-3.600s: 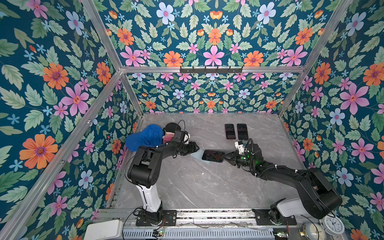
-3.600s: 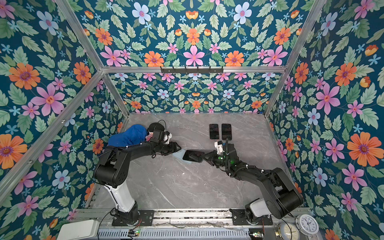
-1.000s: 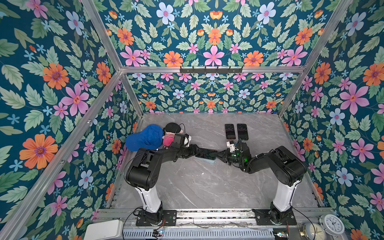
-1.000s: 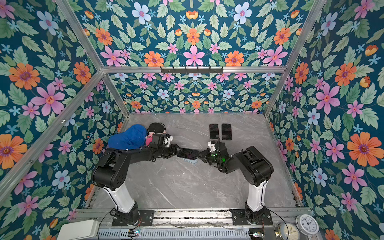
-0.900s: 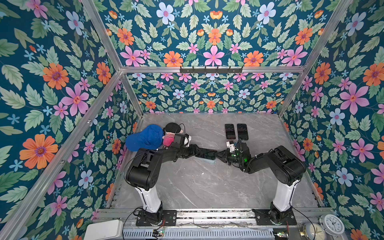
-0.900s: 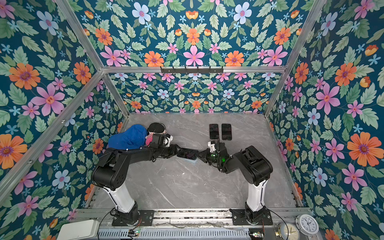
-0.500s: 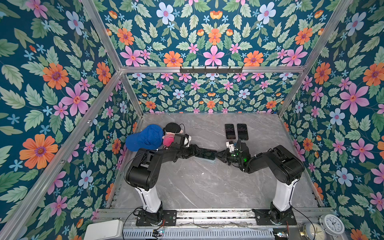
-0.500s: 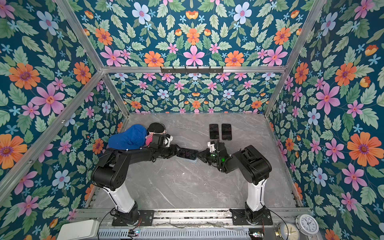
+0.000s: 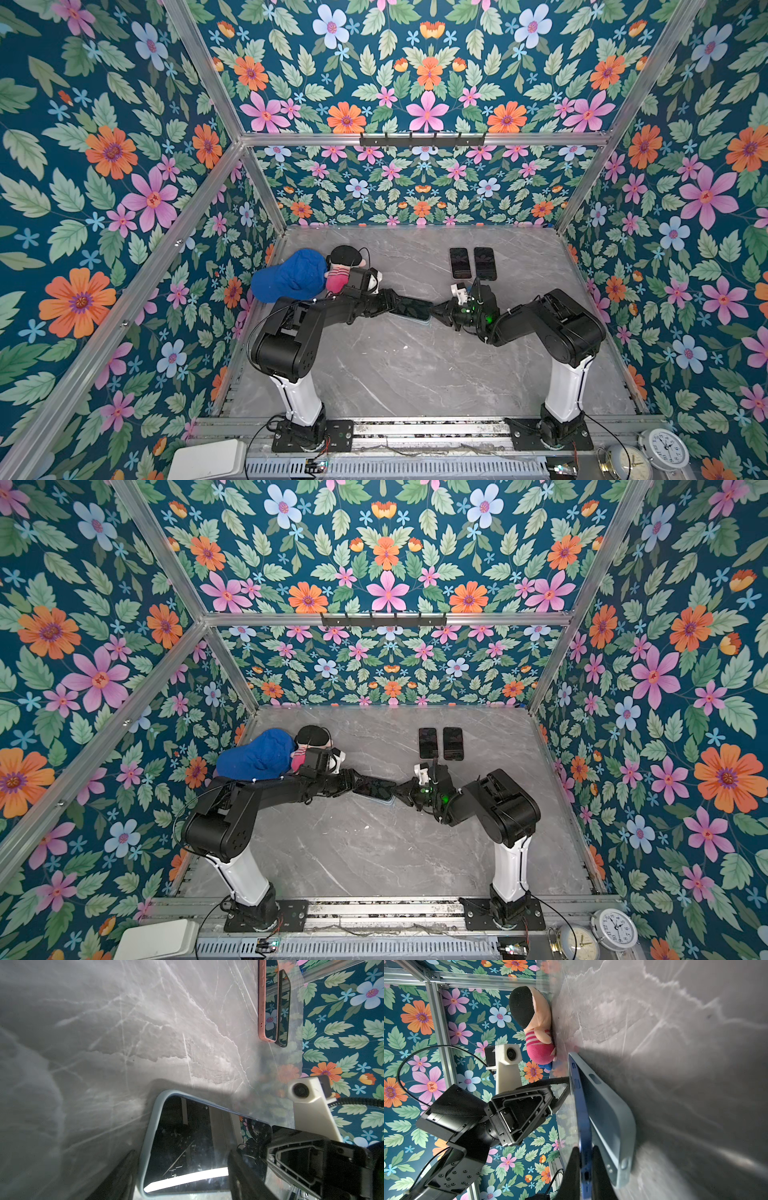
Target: Put the phone into the phone case
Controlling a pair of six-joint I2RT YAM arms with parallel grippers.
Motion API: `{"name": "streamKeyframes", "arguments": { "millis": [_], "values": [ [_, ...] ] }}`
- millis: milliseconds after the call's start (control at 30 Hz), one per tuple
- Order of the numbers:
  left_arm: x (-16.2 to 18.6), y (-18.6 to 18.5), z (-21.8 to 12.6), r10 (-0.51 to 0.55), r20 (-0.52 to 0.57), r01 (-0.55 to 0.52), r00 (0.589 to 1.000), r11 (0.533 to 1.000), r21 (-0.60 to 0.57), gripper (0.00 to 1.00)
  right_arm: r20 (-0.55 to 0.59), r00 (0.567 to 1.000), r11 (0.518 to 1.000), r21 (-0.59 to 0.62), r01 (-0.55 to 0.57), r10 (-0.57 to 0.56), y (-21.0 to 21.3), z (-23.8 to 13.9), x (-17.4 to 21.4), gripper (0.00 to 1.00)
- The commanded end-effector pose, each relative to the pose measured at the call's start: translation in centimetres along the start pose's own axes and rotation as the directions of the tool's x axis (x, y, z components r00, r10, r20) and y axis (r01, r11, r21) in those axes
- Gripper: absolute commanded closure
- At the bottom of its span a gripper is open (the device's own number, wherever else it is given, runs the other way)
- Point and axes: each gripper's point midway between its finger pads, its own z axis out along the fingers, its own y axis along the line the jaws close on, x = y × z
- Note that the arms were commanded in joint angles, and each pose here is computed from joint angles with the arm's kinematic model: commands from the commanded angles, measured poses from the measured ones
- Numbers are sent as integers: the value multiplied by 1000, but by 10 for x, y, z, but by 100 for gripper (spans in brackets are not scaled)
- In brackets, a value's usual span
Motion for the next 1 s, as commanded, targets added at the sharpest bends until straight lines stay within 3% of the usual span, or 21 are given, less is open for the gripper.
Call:
{"name": "streamKeyframes", "arguments": {
  "millis": [0,267,633,967],
  "values": [
    [14,0,0,-28,-54,29,998,1000,4,31,-14,999,998,54,-28,29,-11,1,5,92],
    [13,-1,-2,-25,-51,25,998,1000,4,31,-21,999,996,84,-43,45,-16,1,7,84],
    [17,2,-3,-16,-58,16,998,1000,-8,31,-18,999,986,162,-38,42,-14,-9,8,65],
    [18,3,-5,-12,-59,11,998,1000,-15,31,-19,999,947,319,-23,31,-24,-28,14,62]
  ]
}}
